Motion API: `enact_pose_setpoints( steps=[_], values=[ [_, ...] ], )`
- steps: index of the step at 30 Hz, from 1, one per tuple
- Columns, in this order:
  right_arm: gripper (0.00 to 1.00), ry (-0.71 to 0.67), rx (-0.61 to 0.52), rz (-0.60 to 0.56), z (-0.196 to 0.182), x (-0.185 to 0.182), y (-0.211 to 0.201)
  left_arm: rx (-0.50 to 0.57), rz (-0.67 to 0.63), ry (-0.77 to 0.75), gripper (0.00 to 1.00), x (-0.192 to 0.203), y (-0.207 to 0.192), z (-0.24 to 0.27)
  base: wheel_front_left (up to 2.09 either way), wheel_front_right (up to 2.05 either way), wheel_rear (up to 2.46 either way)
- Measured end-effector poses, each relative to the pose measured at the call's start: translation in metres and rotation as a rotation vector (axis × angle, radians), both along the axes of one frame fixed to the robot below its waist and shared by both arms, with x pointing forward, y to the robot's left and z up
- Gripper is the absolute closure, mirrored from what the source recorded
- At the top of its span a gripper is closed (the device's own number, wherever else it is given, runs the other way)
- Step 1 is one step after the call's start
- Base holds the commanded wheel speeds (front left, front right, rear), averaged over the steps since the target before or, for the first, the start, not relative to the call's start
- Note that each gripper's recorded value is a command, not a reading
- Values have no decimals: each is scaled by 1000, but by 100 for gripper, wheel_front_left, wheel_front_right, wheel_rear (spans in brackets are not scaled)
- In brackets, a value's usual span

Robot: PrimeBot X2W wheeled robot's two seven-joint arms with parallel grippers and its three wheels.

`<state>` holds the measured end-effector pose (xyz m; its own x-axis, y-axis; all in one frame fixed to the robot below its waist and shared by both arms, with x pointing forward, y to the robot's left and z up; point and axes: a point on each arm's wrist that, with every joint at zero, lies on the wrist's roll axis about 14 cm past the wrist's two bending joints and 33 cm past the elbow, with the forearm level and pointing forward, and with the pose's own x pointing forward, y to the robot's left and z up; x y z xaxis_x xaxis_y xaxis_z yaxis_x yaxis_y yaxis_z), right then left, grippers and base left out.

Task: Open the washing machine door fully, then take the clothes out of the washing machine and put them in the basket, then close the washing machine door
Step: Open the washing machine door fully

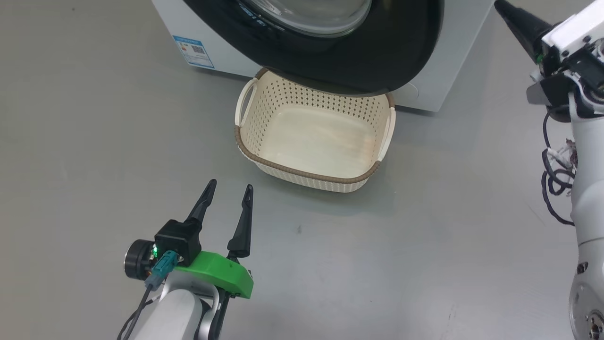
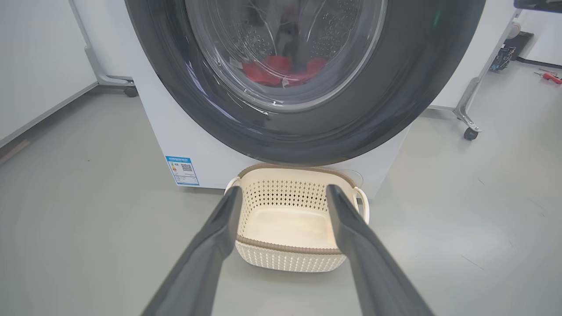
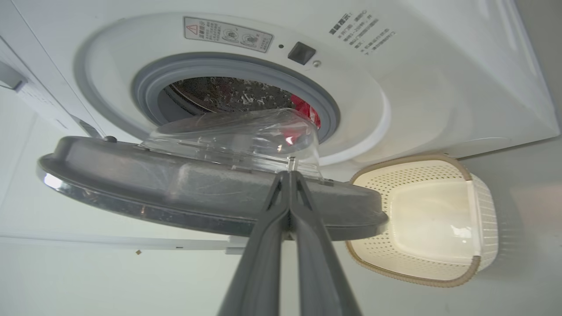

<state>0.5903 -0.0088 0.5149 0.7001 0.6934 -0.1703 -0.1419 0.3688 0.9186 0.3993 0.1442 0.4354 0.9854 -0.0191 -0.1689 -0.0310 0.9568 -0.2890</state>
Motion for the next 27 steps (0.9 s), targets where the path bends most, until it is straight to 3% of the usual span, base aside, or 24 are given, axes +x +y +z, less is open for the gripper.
enact_pose_setpoints(
  steps=[8,15,27],
  values=[
    [100,-169,-296,-22,-8,-32,-22,9,-26,-23,0,-3,-8,7,0,0,0],
    [100,-450,-399,-27,35,-63,-14,5,-53,-41,0,-8,-16,12,0,0,0],
    [100,-615,-651,-130,2,-107,-62,1,-58,-59,0,-15,-19,19,0,0,0]
  ],
)
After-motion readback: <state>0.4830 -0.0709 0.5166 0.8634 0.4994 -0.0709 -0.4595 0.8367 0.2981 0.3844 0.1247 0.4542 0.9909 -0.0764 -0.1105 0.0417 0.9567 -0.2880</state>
